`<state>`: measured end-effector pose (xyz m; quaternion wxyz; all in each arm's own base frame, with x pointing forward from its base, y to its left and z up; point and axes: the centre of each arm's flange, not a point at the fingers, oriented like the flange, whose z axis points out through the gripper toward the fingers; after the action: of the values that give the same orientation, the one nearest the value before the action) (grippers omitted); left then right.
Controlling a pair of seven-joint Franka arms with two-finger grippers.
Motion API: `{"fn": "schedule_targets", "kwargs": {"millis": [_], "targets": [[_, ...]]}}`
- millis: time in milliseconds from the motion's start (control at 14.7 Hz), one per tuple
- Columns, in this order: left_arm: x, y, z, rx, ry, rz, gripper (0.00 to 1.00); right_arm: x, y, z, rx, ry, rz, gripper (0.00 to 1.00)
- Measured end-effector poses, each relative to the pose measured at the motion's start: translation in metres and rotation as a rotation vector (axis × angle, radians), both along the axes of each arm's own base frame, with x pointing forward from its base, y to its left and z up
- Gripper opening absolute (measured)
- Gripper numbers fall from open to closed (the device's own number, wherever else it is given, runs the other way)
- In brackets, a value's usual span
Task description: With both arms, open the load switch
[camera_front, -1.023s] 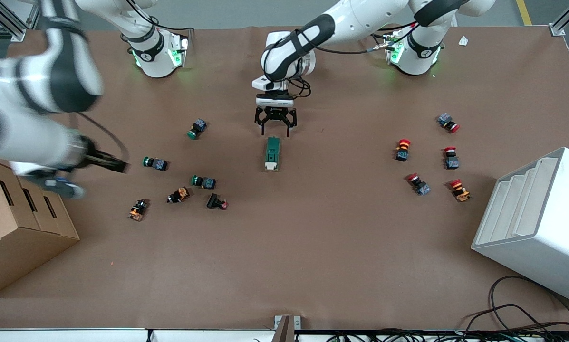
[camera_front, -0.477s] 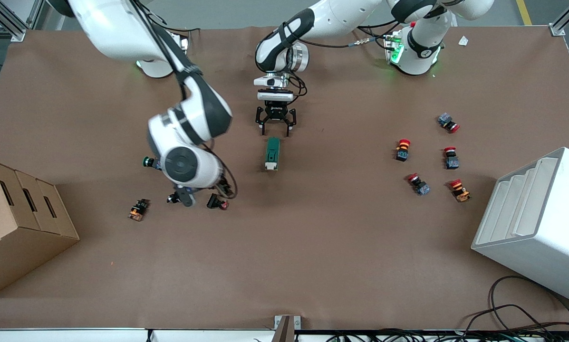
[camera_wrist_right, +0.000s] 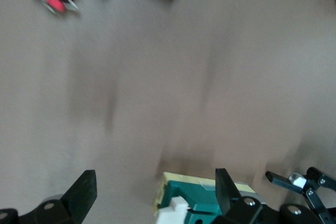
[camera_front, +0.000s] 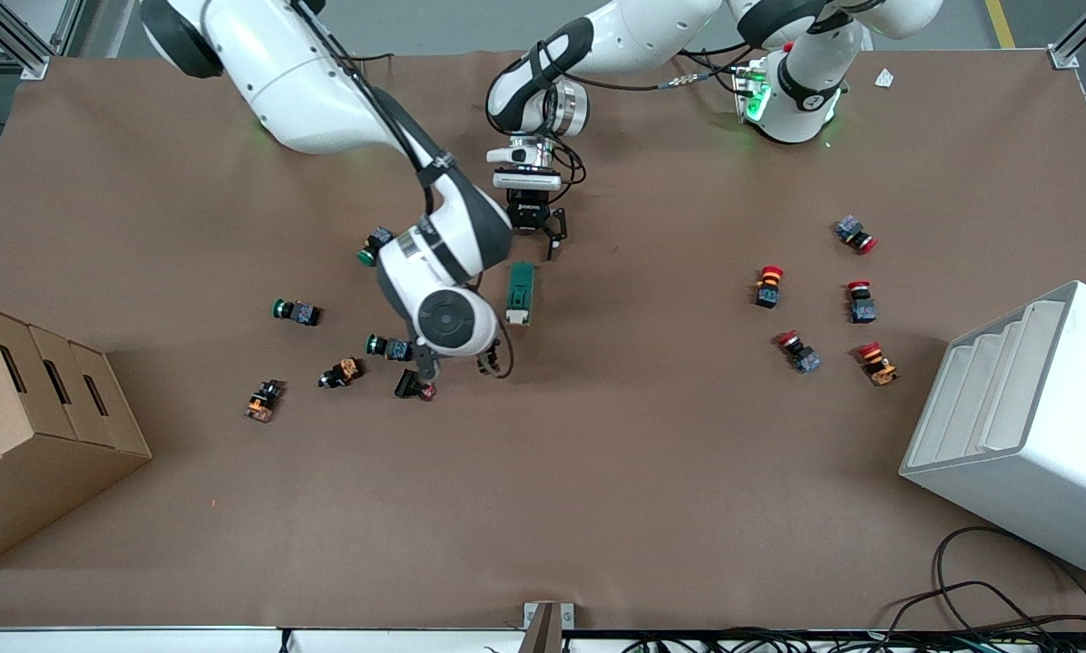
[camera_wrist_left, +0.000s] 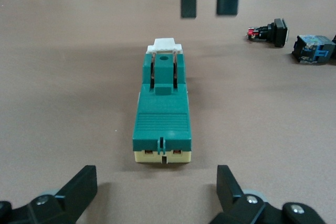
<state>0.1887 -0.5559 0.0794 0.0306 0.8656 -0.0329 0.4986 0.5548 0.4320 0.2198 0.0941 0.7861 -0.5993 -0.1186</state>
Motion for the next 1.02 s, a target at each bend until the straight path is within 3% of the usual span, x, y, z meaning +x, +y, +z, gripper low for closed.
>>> {"fn": "schedule_targets", "kwargs": {"millis": [205, 341, 477, 750, 1023], "targets": [[0.000, 0.000, 0.000, 0.000, 0.000, 0.000, 1.00, -0.018, 0.018, -0.009, -0.012, 0.019, 0.030, 1.00], [0.000, 0.000, 0.000, 0.000, 0.000, 0.000, 1.00, -0.034, 0.030, -0.011, -0.033, 0.056, 0.062, 1.00], [0.000, 0.000, 0.000, 0.000, 0.000, 0.001, 1.00, -0.038, 0.034, -0.005, -0.053, 0.072, 0.071, 1.00], [0.000, 0.000, 0.000, 0.000, 0.000, 0.001, 1.00, -0.055, 0.045, 0.009, -0.045, 0.177, 0.083, 1.00], [0.001, 0.000, 0.000, 0.000, -0.001, 0.001, 1.00, -0.068, 0.051, 0.015, -0.035, 0.244, 0.092, 1.00]]}}
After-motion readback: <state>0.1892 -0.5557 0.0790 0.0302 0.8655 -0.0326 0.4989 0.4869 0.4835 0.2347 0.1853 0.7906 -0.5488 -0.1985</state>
